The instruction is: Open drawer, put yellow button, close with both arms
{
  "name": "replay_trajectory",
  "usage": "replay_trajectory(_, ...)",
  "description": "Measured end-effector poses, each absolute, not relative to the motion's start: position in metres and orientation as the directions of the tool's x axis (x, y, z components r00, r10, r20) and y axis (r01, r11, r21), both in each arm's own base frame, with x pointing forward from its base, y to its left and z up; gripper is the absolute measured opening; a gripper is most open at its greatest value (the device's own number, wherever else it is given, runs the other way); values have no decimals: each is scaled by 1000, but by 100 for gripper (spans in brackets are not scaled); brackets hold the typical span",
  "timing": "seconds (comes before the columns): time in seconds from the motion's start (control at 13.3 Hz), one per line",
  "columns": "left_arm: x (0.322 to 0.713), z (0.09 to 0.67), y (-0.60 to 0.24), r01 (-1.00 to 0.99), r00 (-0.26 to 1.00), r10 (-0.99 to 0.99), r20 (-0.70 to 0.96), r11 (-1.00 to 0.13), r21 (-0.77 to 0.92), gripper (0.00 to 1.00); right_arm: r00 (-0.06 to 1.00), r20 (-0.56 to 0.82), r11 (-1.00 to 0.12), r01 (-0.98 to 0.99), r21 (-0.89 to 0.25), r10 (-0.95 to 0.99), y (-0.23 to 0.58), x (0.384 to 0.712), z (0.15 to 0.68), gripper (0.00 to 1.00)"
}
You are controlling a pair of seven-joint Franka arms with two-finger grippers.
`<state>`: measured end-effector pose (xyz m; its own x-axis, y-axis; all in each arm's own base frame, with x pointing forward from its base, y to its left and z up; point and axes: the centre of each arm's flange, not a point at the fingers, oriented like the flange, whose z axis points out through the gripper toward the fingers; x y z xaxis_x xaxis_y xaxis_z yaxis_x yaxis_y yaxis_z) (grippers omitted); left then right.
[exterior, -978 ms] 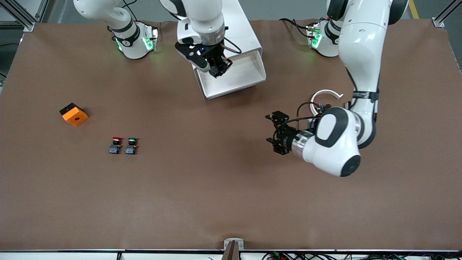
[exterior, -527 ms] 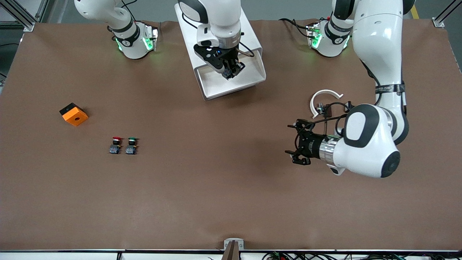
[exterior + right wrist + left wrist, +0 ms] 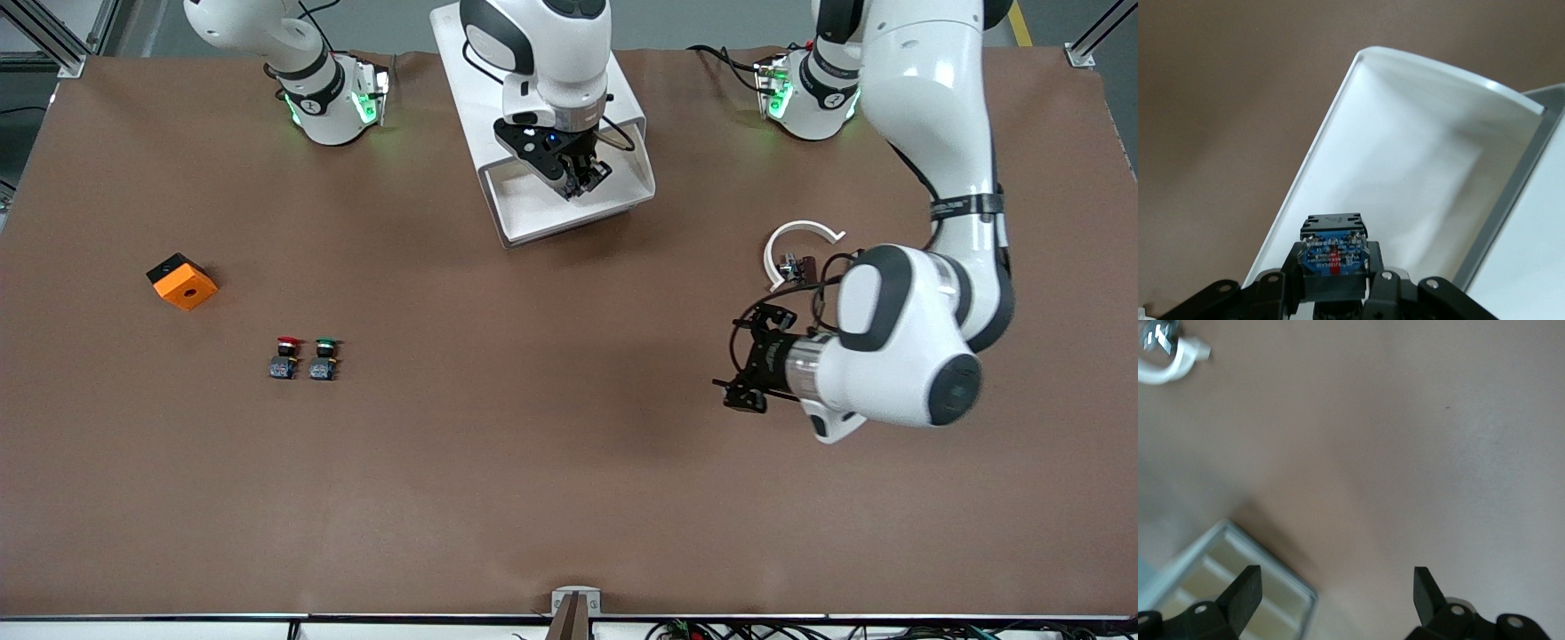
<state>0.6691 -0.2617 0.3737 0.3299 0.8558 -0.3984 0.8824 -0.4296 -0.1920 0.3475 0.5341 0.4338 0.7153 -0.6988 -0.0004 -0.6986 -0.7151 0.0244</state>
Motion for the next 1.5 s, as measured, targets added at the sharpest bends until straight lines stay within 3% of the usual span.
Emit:
replay_trajectory(0.15,659,379,-291,838,465,832,-301,-524,-155,100,722,1,-721,-692,31,-692,538,343,430,41)
replay_trajectory(0.23,655,382,-301,805,530,805,-268,-577,-138,100,723,2,-723,-690,33,-690,539,342,429,46)
replay_trajectory(0.6,659,408,-302,666,729,660,-179,-745,-39,100,733,0,-732,-681,12,-681,541,344,435,99)
replay_trajectory(0.9,645,421,-330,543,830,536,-155,-840,-2,100,778,4,-777,-629,21,-629,521,379,465,100)
replay_trajectory(1.28,609,406,-386,429,894,421,-152,-903,21,100,869,-4,-869,-495,23,-495,429,474,518,100)
replay_trajectory(1.5,567,389,-421,383,917,371,-150,-922,62,100,917,-24,-916,-398,43,-399,356,522,527,100)
